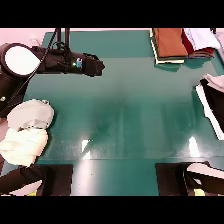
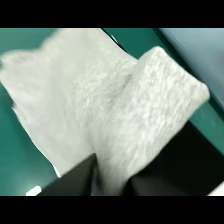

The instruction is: Fold the shirts.

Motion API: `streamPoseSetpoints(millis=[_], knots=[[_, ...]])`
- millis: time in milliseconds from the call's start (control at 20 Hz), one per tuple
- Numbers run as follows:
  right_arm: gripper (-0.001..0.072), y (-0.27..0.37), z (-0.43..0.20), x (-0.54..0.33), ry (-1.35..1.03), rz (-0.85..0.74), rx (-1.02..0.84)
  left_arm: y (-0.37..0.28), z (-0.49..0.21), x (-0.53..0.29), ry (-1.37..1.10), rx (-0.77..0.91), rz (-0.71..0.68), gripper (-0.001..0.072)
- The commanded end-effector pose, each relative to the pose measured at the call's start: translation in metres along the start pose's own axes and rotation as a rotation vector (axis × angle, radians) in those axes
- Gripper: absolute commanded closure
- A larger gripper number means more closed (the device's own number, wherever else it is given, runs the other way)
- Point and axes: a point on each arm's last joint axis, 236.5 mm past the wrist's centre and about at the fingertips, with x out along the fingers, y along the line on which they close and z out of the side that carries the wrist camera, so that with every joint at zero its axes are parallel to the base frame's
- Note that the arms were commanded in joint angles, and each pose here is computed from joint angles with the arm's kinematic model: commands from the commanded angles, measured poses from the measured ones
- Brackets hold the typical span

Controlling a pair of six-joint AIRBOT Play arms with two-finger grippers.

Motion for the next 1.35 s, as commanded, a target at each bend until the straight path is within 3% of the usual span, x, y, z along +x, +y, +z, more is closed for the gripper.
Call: streamPoseSetpoints(millis=[0,100,250,450,700,800,900,950,1300], knots=[[0.0305,-0.048,-0.059,0.001,0.110,-0.098,0.081,0.000,-0.002,0.000,0.010,0.004,0.000,0.0685],[0.0197,-0.061,-0.071,-0.003,0.122,-0.114,0.121,0.000,-0.002,0.000,0.010,0.004,0.000,0.0685],[0.0191,-0.021,-0.038,-0.013,-0.004,0.015,0.151,0.000,-0.002,0.000,0.008,0.004,-0.001,0.0685],[0.0192,0.108,-0.004,-0.032,-0.091,0.295,0.021,0.000,0.000,0.000,-0.002,0.003,-0.001,0.0685],[0.0194,0.281,-0.055,-0.058,-0.014,0.594,-0.278,-0.001,0.000,0.000,-0.002,0.002,-0.001,0.0685],[0.0278,0.331,-0.086,-0.073,0.027,0.687,-0.385,-0.001,0.000,0.000,-0.002,0.002,-0.001,0.0685],[0.0513,0.369,-0.114,-0.088,0.054,0.763,-0.469,-0.001,0.000,0.000,-0.002,0.002,-0.001,0.0685],[0.0700,0.383,-0.126,-0.096,0.063,0.794,-0.502,-0.001,0.000,0.000,-0.002,0.002,-0.001,0.0685],[0.0696,0.411,-0.156,-0.113,0.096,0.863,-0.578,-0.001,0.000,0.000,-0.002,0.002,-0.002,0.0685]])
